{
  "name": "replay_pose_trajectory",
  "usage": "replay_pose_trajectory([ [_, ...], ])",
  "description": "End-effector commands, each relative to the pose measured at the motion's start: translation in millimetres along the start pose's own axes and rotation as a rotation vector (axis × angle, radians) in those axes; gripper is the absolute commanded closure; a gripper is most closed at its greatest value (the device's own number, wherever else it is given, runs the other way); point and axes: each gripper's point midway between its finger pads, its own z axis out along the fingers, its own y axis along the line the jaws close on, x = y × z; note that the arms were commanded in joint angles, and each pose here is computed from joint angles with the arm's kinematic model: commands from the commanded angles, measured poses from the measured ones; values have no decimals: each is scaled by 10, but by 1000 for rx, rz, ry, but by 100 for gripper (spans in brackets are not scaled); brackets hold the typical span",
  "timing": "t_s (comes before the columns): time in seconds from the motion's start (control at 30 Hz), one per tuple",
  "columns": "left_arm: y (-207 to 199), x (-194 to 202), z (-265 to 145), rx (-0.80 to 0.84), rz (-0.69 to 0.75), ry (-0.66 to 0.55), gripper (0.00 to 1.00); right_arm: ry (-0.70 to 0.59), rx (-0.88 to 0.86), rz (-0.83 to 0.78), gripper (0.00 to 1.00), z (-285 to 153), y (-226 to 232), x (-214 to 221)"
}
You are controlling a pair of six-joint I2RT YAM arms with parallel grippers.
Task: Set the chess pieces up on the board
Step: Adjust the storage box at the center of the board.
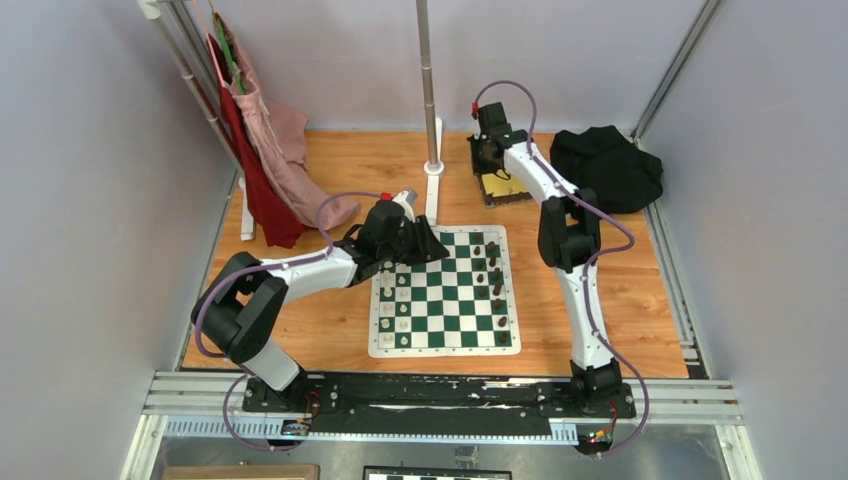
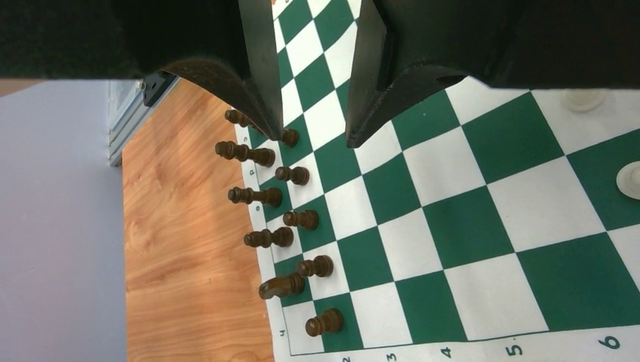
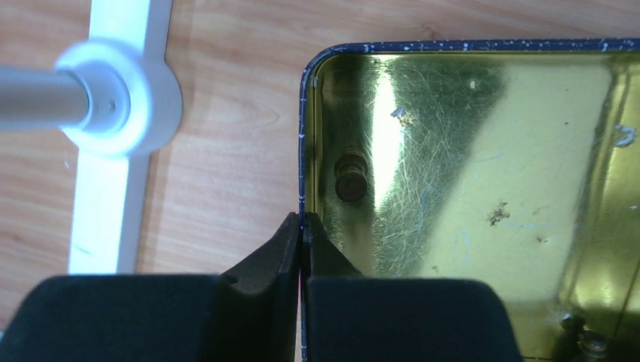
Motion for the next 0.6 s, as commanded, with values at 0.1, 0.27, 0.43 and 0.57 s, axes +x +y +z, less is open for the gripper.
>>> replay_pose_trajectory([
  [0.1,-43,-21,46,4,14,7,59,-74,102,272,100,82,26,-234],
  [0.27,-68,-15,54,-6,20,11,59,-76,165,386,100,107,-48,-193],
  [0.43,-106,15,56,-15,30,14,59,-76,189,415,100,137,-106,-163],
  [0.57,-131,26,62,-20,38,14,59,-68,138,389,86,144,-37,-162],
])
